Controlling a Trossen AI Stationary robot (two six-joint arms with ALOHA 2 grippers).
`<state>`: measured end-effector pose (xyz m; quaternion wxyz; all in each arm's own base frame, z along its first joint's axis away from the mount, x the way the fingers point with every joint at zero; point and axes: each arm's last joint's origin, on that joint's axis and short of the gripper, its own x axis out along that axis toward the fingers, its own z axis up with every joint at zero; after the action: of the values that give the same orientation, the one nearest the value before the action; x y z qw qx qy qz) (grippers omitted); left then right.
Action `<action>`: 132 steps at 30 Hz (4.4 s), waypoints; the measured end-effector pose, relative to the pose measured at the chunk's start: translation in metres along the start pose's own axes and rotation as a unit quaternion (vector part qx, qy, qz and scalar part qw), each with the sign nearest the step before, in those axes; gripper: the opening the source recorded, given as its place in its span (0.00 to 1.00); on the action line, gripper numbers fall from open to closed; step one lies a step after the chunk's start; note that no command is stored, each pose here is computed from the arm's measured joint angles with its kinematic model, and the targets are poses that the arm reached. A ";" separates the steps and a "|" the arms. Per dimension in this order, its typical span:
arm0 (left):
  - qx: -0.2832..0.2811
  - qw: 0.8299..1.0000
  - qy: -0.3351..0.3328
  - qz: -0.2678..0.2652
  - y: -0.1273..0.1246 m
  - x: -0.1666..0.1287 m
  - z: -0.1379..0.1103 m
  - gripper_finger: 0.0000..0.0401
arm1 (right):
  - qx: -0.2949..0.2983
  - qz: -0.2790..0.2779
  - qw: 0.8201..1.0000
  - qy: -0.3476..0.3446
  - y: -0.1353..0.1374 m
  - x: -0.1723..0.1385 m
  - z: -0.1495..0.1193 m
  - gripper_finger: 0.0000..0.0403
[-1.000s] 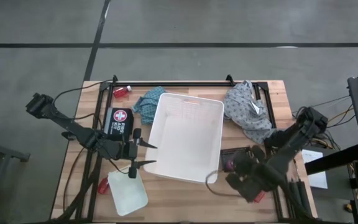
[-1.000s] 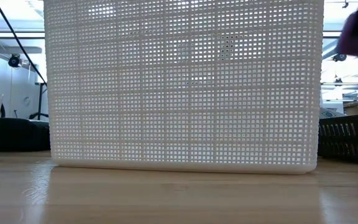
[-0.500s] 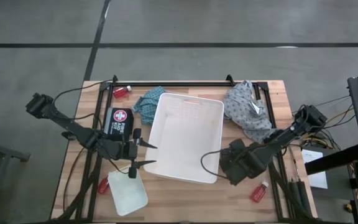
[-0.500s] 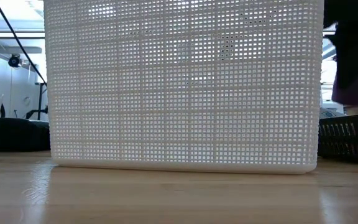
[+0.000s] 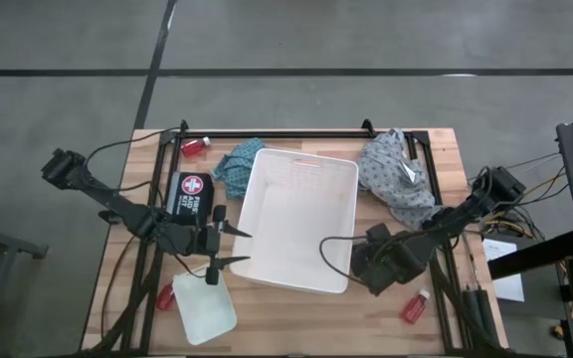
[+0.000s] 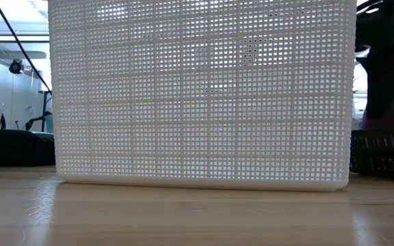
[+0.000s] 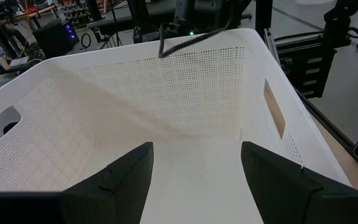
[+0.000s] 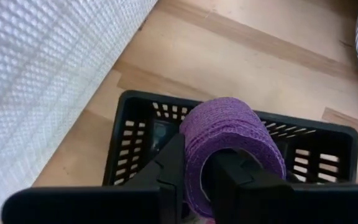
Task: Pick & place medical supplies in basket/bin
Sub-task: Put the violet bandage into the black bin, then put the bottom right orange bottle into the white bin
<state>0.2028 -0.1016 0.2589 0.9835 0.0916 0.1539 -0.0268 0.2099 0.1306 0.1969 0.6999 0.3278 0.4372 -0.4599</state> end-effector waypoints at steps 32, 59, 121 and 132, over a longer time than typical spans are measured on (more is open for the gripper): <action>0.000 1.000 0.000 0.000 0.000 0.000 0.000 0.62 | 0.003 0.018 0.997 0.076 0.004 -0.004 -0.003 0.44; 0.000 1.000 0.000 0.000 0.000 0.000 0.000 0.62 | 0.011 0.039 0.997 0.058 -0.006 -0.016 0.008 0.45; 0.000 1.000 0.000 0.000 0.000 0.000 0.000 0.62 | -0.313 0.312 0.822 -0.360 0.022 -0.072 -0.126 0.45; 0.000 1.000 0.000 0.000 0.000 0.000 0.000 0.62 | -0.207 0.357 0.895 -0.169 0.026 -0.105 -0.122 0.41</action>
<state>0.2028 -0.1015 0.2589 0.9834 0.0917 0.1540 -0.0266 0.1754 0.2830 0.2452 0.9324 0.2272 0.2510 -0.1263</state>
